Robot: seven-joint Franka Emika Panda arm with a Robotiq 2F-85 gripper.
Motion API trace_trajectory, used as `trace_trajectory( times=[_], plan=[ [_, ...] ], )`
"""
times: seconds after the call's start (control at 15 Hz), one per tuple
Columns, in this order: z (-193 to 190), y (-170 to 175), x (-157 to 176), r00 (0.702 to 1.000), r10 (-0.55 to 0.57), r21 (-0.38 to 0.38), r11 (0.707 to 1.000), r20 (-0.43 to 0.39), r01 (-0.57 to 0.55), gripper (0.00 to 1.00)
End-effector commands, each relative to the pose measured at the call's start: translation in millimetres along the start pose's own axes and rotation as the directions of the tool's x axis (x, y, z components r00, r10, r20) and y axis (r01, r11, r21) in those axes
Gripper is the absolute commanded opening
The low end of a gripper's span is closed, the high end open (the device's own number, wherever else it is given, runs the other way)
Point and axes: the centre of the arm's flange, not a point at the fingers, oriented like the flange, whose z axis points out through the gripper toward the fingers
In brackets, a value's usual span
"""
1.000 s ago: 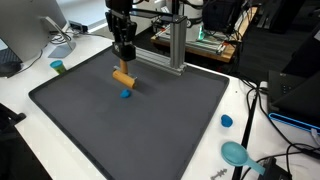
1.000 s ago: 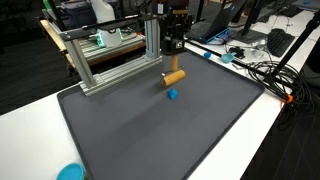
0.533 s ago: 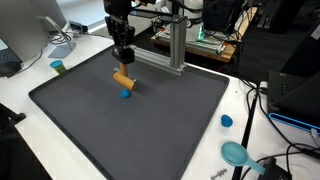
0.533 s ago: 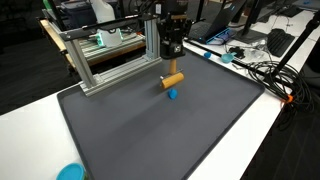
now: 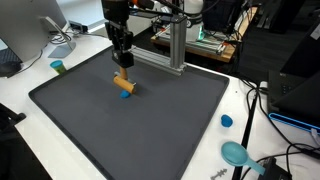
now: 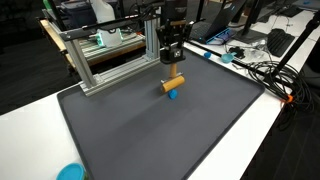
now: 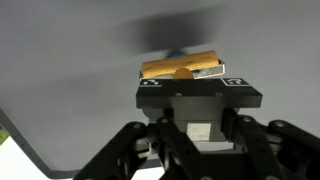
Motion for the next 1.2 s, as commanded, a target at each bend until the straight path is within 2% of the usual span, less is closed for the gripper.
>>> trace_trajectory(
  times=[0.0, 0.47, 1.13],
  plan=[
    [3, 1, 9, 1.000, -0.005, 0.019, 1.000, -0.016, 0.006, 0.22],
    [14, 6, 18, 1.000, 0.002, 0.019, 1.000, -0.018, -0.002, 0.22],
    [36, 16, 17, 0.996, 0.047, 0.033, 0.998, 0.073, -0.050, 0.22]
  ],
)
